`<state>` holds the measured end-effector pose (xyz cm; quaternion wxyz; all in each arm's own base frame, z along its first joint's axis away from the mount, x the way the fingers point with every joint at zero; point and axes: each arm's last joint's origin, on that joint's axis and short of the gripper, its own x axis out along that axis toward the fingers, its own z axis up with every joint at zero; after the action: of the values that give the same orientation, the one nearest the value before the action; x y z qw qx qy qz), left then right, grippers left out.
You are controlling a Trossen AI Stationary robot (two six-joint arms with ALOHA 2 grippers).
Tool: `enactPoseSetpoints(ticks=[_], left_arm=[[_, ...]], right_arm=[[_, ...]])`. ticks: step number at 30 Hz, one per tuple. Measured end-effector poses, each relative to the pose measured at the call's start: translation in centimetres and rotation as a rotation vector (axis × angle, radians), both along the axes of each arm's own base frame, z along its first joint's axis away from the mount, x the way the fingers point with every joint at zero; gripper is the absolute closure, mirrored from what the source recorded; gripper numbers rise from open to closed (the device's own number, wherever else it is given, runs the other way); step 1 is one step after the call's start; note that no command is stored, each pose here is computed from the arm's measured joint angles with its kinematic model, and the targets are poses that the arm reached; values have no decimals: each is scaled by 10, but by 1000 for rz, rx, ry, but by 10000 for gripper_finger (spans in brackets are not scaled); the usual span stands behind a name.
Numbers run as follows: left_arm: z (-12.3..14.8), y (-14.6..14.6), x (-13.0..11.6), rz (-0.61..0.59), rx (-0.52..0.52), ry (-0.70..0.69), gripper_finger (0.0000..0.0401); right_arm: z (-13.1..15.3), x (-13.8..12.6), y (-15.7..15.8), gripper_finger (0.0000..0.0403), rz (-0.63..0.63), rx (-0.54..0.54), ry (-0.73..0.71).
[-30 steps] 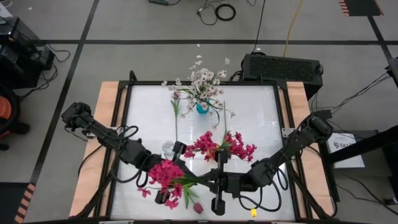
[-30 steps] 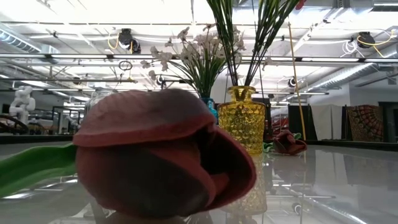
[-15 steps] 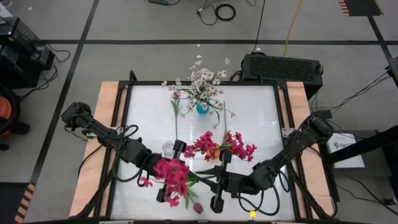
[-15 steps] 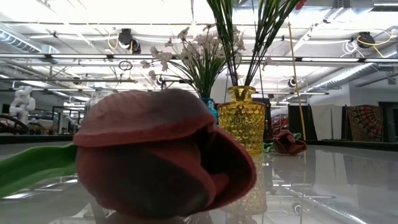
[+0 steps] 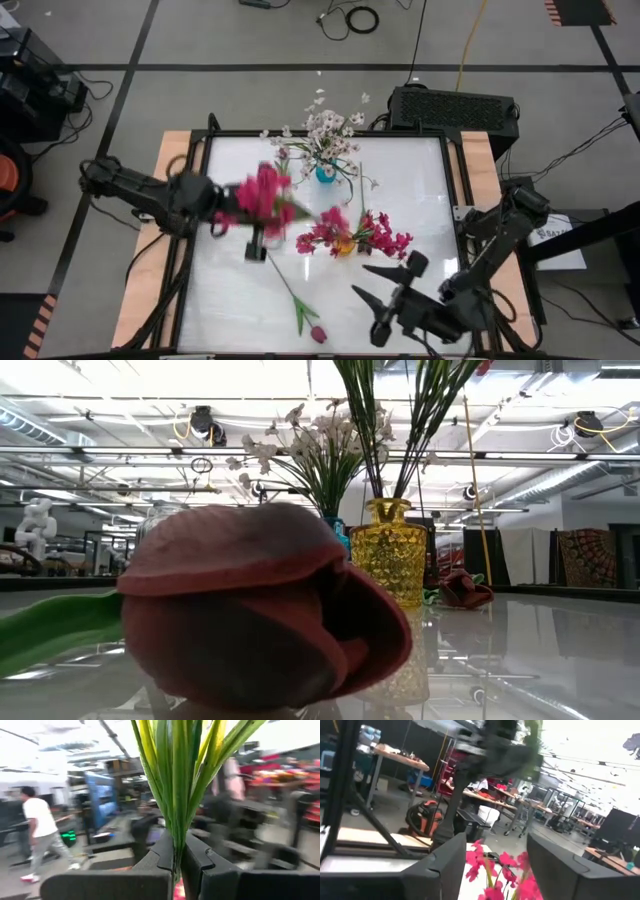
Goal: Sort flowers into vase by color
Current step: Put the pink flowers into the yellow vase
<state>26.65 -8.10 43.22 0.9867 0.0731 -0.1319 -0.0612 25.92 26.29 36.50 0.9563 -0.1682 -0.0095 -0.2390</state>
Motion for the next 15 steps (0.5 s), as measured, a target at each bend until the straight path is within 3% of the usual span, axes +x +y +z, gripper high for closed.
enactPoseSetpoints(ticks=[3, 7, 10, 15], left_arm=[[8, 21, -6, 26, -31, -29, 388], [18, 40, -14, -88, -106, -61, 388], [19, 47, -14, -188, -162, -51, 388], [19, 50, -14, -200, -170, -51, 388]], right_arm=[[1, -8, 6, 193, 12, -14, 14], [2, -13, 9, 194, 24, -20, 15], [3, -14, 9, 197, 23, -29, 18], [3, -12, 8, 199, 17, -30, 18]])
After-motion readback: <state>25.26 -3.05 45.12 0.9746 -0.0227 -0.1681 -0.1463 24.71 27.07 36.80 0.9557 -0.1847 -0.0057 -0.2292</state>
